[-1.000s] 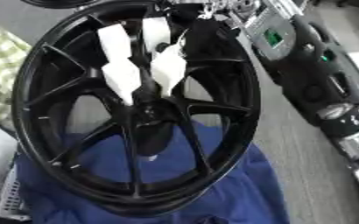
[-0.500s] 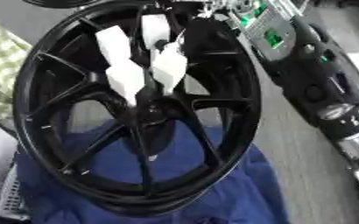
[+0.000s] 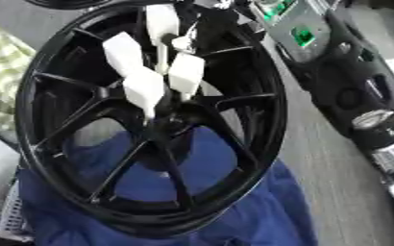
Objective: Pull the pin out of the wheel hub.
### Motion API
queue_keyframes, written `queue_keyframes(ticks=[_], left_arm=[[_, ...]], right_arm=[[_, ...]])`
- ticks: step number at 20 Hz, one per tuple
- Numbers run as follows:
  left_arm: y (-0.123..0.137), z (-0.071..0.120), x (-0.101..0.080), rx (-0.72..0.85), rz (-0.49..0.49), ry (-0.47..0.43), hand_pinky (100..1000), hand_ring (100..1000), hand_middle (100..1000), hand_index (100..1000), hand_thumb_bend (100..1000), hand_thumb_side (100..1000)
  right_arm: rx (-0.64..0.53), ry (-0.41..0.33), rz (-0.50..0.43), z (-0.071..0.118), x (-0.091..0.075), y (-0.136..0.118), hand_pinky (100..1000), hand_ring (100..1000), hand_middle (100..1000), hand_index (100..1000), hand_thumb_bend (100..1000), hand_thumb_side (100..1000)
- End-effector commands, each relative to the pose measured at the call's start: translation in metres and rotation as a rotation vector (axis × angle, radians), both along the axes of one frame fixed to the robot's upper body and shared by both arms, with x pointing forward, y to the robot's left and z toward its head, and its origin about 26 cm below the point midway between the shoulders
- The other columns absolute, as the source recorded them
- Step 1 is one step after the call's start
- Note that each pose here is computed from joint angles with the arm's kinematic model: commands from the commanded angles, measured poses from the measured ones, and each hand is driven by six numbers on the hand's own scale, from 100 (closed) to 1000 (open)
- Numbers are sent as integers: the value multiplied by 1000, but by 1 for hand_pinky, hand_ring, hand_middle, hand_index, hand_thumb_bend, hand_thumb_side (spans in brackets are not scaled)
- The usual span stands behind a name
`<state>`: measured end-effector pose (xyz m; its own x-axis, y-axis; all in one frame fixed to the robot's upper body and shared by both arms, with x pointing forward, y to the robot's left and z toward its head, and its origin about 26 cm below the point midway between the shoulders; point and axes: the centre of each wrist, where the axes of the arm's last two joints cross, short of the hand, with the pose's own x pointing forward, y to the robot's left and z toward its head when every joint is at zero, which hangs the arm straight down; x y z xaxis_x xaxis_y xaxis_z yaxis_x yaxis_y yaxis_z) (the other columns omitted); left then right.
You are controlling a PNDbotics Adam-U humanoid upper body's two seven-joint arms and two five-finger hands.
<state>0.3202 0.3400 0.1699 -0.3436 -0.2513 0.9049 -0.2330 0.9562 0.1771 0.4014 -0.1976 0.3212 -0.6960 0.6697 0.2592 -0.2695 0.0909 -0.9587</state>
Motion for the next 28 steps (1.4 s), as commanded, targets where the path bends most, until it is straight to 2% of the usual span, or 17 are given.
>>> queue_keyframes(ticks=[1,5,10,14,17,20,25,28], left_arm=[[4,9,-1,11,12,-27,727,631,594,786,100,606],[4,10,-1,9,13,-32,727,631,594,786,100,604],[4,11,-1,10,15,-34,728,631,594,786,100,603],[6,10,-2,12,24,-33,728,630,594,786,100,601],[9,10,-4,12,44,-35,728,630,594,786,100,599],[14,10,-6,10,70,-41,729,629,594,786,100,596],[18,9,-8,-10,106,-52,729,628,594,786,100,591],[19,9,-8,-19,114,-63,729,628,593,785,100,582]], right_arm=[[47,-24,-8,30,-10,-14,859,654,316,493,100,344],[126,-8,-30,50,-15,-34,874,650,310,489,100,373],[223,-40,-78,78,-30,-68,888,643,302,484,100,393],[309,-100,-156,97,-49,-106,888,644,300,483,100,303],[366,-137,-236,102,-65,-139,887,647,302,485,100,240],[409,-189,-304,106,-83,-170,883,653,305,486,100,100],[445,-308,-377,117,-115,-214,880,660,316,494,100,100],[453,-330,-416,110,-120,-233,863,650,318,492,100,100]])
